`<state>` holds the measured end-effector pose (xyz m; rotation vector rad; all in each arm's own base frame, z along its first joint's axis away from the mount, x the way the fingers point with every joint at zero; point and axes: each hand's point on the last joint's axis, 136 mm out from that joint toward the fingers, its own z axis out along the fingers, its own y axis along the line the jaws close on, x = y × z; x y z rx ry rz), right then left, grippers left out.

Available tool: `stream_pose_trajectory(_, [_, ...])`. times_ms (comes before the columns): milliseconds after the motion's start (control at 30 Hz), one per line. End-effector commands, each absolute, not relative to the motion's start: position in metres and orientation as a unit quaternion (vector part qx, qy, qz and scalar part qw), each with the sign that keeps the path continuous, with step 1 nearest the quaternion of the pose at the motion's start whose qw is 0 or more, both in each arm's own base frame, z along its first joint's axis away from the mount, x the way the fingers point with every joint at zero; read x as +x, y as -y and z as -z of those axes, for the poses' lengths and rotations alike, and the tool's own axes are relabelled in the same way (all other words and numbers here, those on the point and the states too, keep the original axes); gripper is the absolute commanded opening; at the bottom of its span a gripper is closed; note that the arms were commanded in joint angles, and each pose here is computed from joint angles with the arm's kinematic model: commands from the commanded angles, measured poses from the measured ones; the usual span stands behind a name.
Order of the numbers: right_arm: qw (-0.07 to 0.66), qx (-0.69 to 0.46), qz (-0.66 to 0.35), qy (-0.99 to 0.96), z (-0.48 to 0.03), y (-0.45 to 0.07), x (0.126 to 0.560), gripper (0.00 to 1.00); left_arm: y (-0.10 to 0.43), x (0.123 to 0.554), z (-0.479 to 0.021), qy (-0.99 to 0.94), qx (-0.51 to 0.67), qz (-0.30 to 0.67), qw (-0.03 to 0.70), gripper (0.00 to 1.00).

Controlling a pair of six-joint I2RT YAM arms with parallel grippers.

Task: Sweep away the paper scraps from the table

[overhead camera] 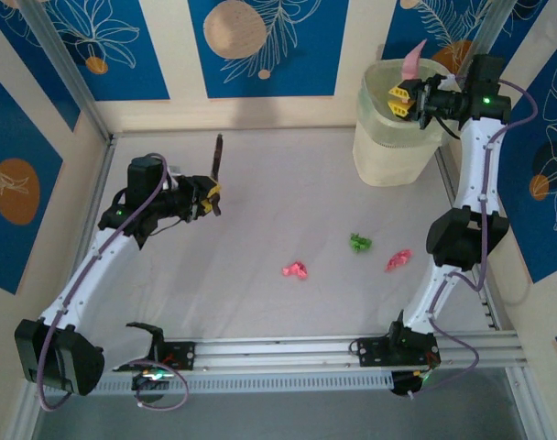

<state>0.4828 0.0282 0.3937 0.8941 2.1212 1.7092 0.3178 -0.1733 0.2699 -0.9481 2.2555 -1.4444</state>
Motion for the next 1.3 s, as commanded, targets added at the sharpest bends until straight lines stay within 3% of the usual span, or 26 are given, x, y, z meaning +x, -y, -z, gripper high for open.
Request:
stream_pose_trajectory(0, [0.14, 0.285, -0.622, -0.716, -0.43, -0.031, 0.469, 0.0, 0.179, 0.326, -0.29, -0.777, -0.311, 0.518, 0.179, 0.0])
stream_pose_trajectory(533, [0.085, 0.305, -0.657, -0.684, -0.433, -0.036, 0.463, 0.04, 0.191, 0.341, -0.306, -0.787, -0.297, 0.5, 0.206, 0.0])
stream_pose_trajectory(733, [0.137, 0.284, -0.634, -0.707, -0.447, -0.033, 0.456, 0.04, 0.195, 0.34, -0.318, -0.789, -0.28, 0.497, 0.228, 0.0])
stream_pose_trajectory(867, [0.181, 0.251, -0.593, -0.744, -0.447, -0.056, 0.44, 0.03, 0.186, 0.327, -0.322, -0.799, -0.276, 0.478, 0.237, 0.0])
stream_pose_trajectory(967, [0.193, 0.192, -0.55, -0.79, -0.434, -0.102, 0.421, 0.03, 0.162, 0.309, -0.317, -0.85, -0.266, 0.386, 0.241, 0.0])
stream_pose_trajectory(1133, [0.183, 0.084, -0.44, -0.875, -0.375, -0.177, 0.385, 0.03, 0.138, 0.287, -0.301, -0.896, -0.249, 0.299, 0.217, 0.0])
stream_pose_trajectory(1267, [0.173, 0.008, -0.285, -0.943, -0.308, -0.206, 0.359, 0.03, 0.127, 0.261, -0.288, -0.911, -0.238, 0.273, 0.195, 0.0])
